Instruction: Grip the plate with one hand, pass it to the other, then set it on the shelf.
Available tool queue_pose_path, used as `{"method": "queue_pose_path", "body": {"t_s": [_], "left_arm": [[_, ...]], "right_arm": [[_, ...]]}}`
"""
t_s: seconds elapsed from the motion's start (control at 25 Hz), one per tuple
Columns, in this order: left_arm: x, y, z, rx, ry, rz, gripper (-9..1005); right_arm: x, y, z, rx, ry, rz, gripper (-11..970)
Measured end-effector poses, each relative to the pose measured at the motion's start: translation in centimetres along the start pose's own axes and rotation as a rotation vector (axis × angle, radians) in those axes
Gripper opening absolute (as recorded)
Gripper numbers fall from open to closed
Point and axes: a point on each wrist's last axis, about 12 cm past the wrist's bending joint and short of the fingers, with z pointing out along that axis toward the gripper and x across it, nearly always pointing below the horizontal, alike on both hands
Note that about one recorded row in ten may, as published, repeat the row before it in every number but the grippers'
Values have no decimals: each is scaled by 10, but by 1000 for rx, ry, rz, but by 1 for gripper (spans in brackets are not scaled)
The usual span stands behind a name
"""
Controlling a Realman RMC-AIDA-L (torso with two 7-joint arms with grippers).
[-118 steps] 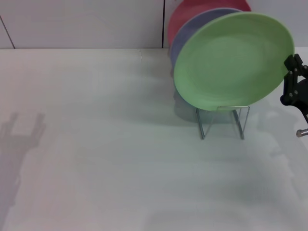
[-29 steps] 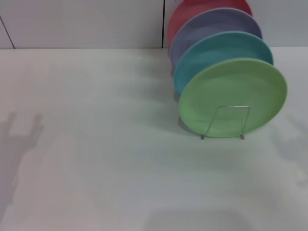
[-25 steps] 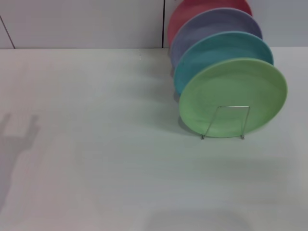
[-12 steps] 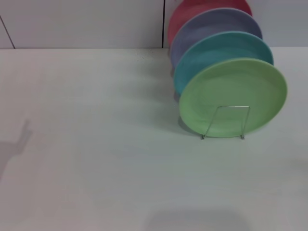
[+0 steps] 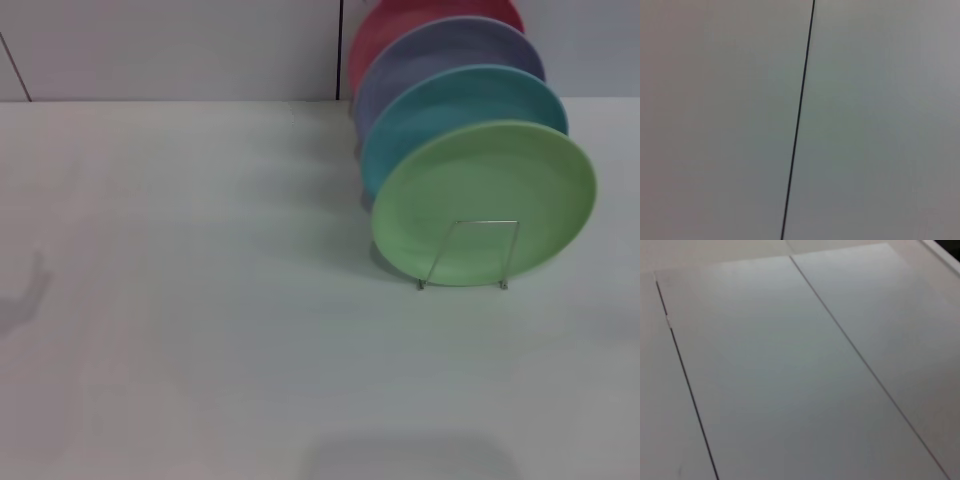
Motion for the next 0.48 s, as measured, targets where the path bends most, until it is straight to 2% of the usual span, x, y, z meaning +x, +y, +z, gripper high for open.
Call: {"method": "queue_pose_path", "body": {"t_s": [0.36, 0.48], "left_arm": [[6, -4, 7, -14, 23, -21, 833], [7, -1, 8, -64, 27, -31, 833]], "right_arm": [[12, 10, 14, -20, 35, -63, 575], [17, 14, 20, -23, 42, -55, 575]]}}
